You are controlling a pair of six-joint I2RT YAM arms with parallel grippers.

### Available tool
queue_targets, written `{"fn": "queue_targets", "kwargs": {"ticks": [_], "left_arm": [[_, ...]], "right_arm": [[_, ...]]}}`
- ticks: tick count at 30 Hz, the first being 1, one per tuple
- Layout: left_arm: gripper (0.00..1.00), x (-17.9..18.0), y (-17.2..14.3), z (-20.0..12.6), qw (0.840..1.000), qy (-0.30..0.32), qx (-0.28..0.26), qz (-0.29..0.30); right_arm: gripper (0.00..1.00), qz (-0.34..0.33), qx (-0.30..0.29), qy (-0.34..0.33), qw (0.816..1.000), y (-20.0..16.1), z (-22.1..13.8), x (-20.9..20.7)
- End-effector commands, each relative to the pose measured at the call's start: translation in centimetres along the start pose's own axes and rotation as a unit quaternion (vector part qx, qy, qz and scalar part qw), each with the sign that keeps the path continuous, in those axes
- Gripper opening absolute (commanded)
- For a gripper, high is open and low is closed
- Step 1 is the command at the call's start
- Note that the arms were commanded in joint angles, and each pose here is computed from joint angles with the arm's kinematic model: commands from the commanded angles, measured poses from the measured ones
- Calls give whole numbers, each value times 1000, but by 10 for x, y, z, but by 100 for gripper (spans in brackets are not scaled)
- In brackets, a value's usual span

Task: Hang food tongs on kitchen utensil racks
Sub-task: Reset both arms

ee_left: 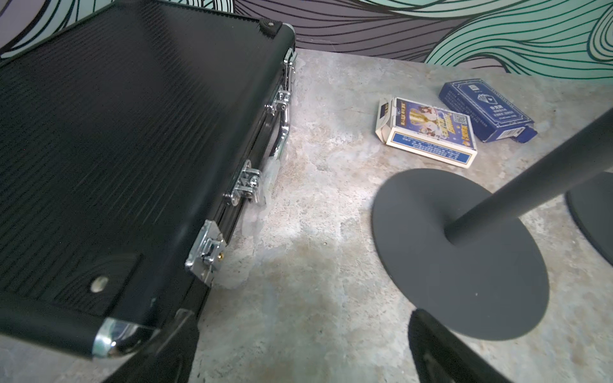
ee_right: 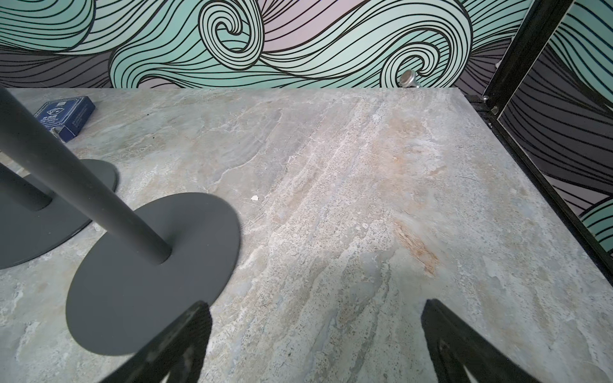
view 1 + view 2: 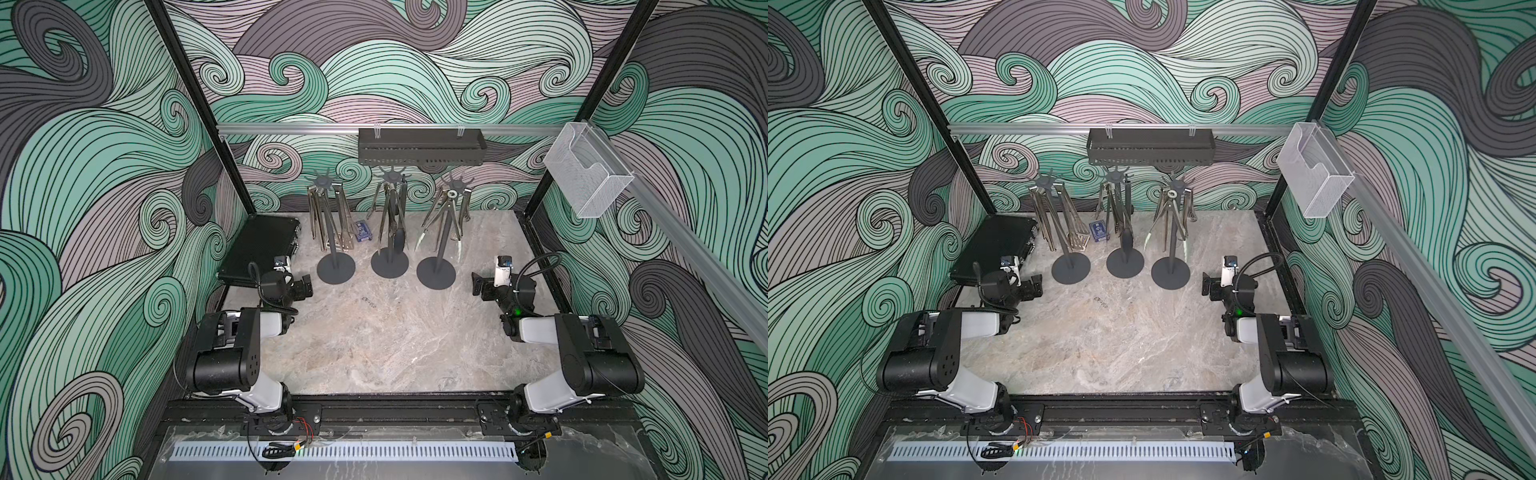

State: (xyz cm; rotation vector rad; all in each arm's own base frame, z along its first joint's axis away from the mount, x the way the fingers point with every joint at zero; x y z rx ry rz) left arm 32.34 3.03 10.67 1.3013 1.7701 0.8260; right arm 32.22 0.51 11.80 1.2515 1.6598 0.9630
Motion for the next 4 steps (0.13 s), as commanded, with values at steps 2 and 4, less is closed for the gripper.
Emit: {"fn": "queue_targets", "kwargs": {"ticks": [2,4], "left_arm": [[99,-6,14,0,1000,-10,-17,7],[98,-5,13,0,1000,-9,-16,7]], "right_arm": [[99,3,-8,4,1000,4,1,0],[99,3,-8,3,1000,4,1,0]]}}
Point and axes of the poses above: each gripper's point midway between its finger pads, its own z axis out along the fingers, its own x axis along the line the jaws close on, y = z × x, the point moved 8 cm from there along -z, back along the fingers, and after that the axes turned 10 degrees about -z, right-handed, at the moved point
